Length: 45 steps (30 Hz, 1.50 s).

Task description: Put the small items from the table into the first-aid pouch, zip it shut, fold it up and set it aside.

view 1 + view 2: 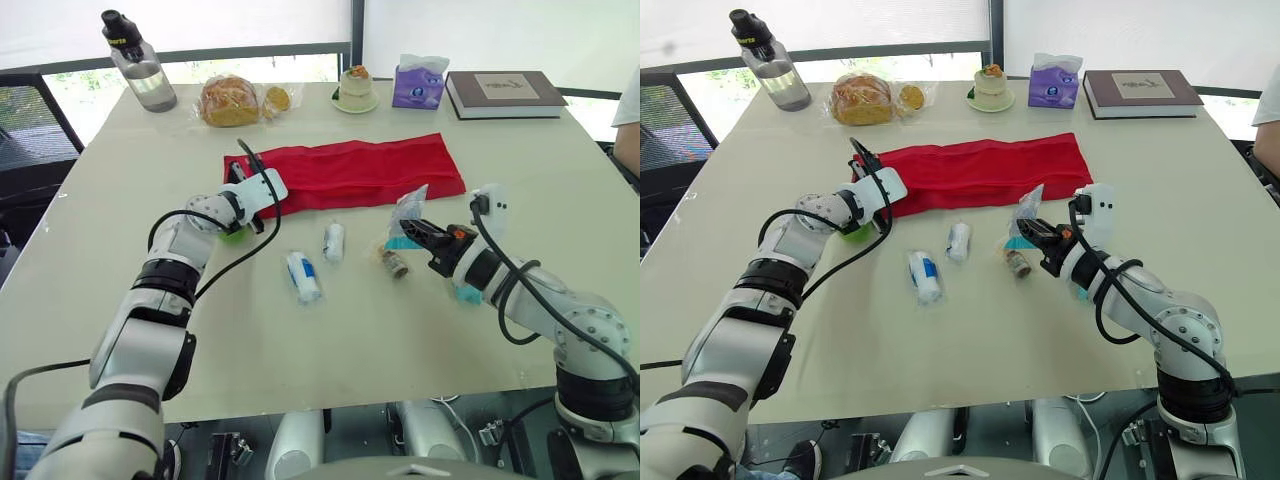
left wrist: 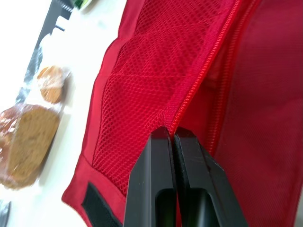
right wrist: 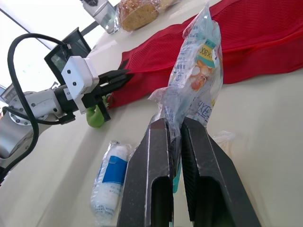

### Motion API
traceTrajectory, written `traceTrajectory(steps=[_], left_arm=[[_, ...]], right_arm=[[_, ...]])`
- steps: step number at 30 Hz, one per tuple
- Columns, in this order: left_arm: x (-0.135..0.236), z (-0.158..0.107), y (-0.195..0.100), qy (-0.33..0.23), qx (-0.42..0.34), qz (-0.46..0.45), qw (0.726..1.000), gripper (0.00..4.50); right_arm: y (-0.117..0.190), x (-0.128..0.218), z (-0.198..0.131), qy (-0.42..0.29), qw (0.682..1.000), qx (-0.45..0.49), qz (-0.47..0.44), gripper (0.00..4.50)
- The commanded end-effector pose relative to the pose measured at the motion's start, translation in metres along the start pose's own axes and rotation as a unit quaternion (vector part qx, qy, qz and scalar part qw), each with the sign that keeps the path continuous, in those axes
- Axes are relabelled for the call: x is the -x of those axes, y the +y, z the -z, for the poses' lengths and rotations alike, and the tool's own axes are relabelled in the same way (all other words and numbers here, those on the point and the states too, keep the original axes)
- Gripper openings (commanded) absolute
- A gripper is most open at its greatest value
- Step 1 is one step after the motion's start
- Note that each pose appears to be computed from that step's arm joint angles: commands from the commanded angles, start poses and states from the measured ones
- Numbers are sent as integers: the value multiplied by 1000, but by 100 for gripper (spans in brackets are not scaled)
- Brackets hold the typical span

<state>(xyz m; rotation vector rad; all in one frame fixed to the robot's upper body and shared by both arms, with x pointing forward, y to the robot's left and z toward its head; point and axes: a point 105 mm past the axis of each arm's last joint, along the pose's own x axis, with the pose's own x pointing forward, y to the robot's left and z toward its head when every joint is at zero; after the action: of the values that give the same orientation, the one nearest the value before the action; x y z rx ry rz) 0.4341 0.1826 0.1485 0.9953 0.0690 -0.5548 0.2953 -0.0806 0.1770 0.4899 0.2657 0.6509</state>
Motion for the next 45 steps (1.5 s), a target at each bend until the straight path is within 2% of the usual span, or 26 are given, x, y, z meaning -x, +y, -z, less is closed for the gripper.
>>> traceTrajectory(steps=[1, 7, 15, 19, 21, 22, 23, 26, 33, 36, 39, 42, 45], left_arm=[[-9, -45, -11, -69, -2, 23, 997, 4], [-22, -78, -33, -107, 0, 64, 992, 4], [-38, -103, -46, -133, -17, 117, 984, 4], [-40, -105, -53, -135, -17, 149, 980, 4], [-40, -101, -51, -128, -18, 148, 981, 64], [-39, -97, -47, -122, -28, 135, 983, 137], [-39, -93, -43, -117, -39, 117, 986, 146], [-33, -78, -36, -101, -48, 59, 992, 249], [-23, -65, -53, -71, -40, 12, 997, 249], [-25, -61, -50, -52, -37, -10, 998, 249], [-28, -56, -47, -37, -29, -25, 999, 169], [-30, -58, -52, -39, -18, -18, 999, 23], [-32, -61, -54, -47, -8, -14, 999, 10]], right_arm=[[8, 0, -6, -18, 1000, 0, -19, 0], [4, -6, -3, -23, 999, -27, -18, 0], [-9, -25, 1, -27, 998, -64, -14, 0], [-9, -36, -1, -30, 997, -65, -18, 0], [-9, -40, -1, -31, 997, -64, -21, 0], [-8, -41, -1, -31, 997, -63, -22, 0], [-8, -42, -1, -33, 997, -63, -23, 0], [-10, -41, 1, -38, 997, -65, -20, 0], [-16, -35, 2, -37, 997, -65, -11, 0], [-18, -33, 1, -35, 997, -62, -9, 0], [-19, -32, 1, -32, 998, -61, -7, 0], [-19, -32, 2, -29, 998, -59, -7, 0], [-17, -34, 1, -28, 998, -59, -9, 0]])
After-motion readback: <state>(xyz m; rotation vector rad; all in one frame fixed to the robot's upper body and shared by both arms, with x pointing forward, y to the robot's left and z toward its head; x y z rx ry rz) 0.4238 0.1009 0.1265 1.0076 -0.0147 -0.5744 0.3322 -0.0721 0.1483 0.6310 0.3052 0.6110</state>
